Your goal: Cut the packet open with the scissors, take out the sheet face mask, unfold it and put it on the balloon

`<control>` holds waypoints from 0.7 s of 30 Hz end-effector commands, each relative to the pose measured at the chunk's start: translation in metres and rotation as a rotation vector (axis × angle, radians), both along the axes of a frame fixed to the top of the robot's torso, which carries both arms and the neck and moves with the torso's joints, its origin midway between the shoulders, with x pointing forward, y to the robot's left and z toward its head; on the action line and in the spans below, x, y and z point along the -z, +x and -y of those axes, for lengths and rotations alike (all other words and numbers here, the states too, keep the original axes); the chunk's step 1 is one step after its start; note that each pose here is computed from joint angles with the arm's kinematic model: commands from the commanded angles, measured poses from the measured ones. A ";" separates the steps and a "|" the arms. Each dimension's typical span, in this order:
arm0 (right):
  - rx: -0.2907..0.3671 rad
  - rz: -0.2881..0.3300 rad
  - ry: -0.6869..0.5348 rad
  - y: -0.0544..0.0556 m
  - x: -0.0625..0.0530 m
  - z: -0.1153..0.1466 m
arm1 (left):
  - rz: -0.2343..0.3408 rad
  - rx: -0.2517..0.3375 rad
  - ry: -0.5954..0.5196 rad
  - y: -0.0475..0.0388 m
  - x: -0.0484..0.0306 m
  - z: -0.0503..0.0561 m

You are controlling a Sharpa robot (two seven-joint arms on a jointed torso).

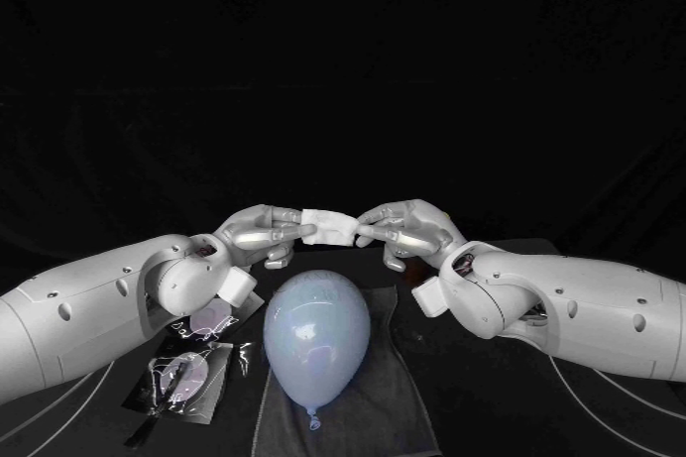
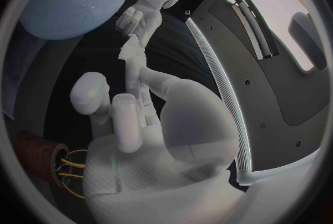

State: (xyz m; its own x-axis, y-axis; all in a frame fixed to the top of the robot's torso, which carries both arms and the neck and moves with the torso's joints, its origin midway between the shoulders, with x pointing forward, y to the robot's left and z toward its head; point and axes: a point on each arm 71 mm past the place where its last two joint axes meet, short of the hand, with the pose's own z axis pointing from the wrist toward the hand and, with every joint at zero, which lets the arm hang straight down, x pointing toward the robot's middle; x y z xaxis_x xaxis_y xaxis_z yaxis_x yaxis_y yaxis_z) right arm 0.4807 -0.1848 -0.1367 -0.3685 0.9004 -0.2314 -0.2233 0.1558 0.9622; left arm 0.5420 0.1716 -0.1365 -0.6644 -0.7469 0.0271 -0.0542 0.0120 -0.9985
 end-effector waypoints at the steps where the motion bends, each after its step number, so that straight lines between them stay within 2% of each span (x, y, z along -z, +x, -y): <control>1: 0.005 0.009 0.010 0.001 -0.001 0.001 | 0.003 0.010 -0.002 -0.0003 -0.0014 0.002; 21: 0.052 0.025 0.000 0.003 -0.002 0.007 | 0.003 0.009 -0.002 0.0004 -0.0012 0.002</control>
